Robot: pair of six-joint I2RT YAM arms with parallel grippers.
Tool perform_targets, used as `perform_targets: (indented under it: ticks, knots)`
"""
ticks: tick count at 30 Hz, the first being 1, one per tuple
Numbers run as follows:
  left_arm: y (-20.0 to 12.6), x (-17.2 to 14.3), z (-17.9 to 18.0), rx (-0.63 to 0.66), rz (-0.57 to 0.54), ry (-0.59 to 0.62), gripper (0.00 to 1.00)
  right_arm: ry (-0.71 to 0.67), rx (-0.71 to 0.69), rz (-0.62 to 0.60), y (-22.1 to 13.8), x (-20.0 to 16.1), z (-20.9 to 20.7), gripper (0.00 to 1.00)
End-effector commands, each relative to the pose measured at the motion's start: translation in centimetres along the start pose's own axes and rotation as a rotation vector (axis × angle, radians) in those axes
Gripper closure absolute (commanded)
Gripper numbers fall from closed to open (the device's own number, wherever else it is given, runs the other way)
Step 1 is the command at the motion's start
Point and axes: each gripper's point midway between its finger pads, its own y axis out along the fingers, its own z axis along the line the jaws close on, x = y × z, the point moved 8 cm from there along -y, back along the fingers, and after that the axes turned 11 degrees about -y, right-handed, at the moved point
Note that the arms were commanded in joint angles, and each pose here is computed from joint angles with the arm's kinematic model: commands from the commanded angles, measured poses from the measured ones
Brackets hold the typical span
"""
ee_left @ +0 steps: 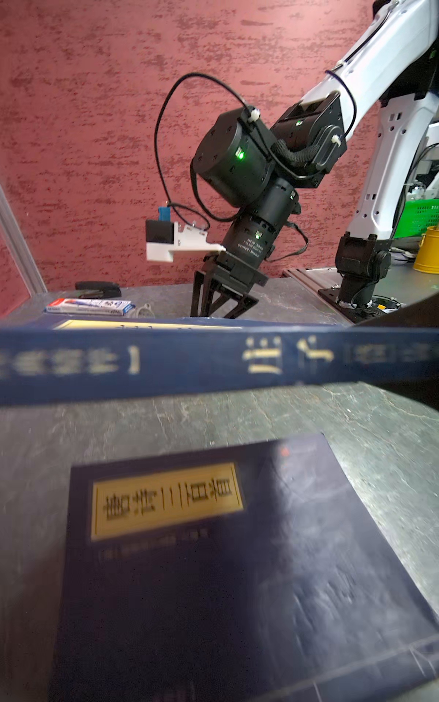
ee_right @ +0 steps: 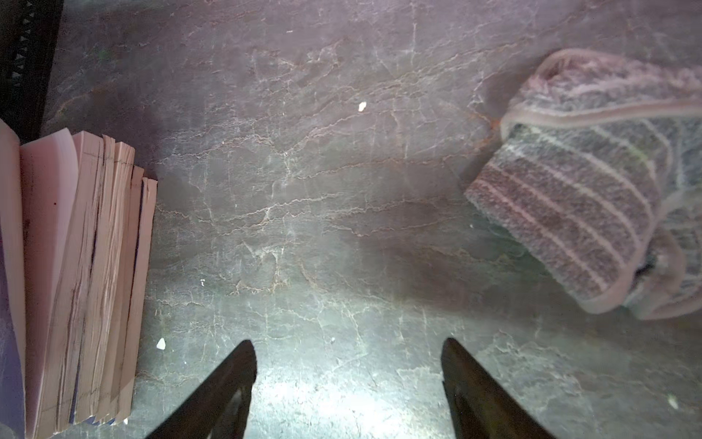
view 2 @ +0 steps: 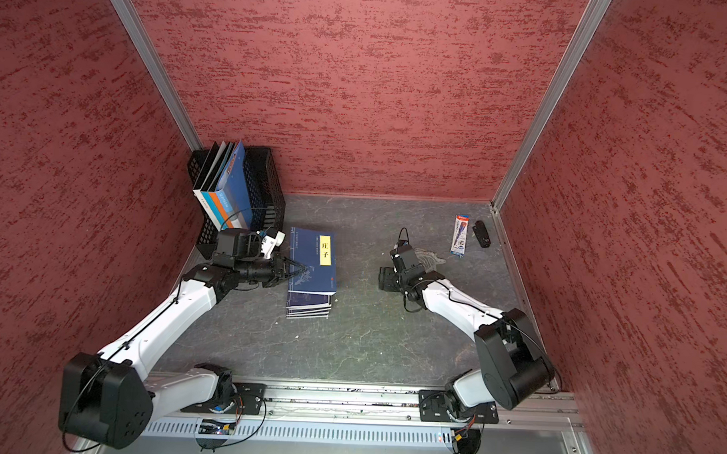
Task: Wipe the cover of the book
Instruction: Place the book on the book.
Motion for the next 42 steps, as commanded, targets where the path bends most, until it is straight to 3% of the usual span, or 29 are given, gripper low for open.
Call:
perform_targets:
  ticks: [1, 19, 42]
  knots:
    - [0.0, 0.1, 1.5, -0.028, 0.037, -0.010, 0.99, -0.019, 0.026, -0.027, -0.1, 1.1, 0.7, 0.23]
    - [4.0, 2.5, 8.0, 0.114, 0.090, -0.113, 0.96, -0.016, 0.049, -0.011, 1.1, 0.5, 0.8, 0.23]
    - [4.9, 3.5, 8.4, 0.185, 0.112, -0.113, 0.85, -0.033, 0.062, -0.001, 2.0, 0.8, 1.1, 0.23]
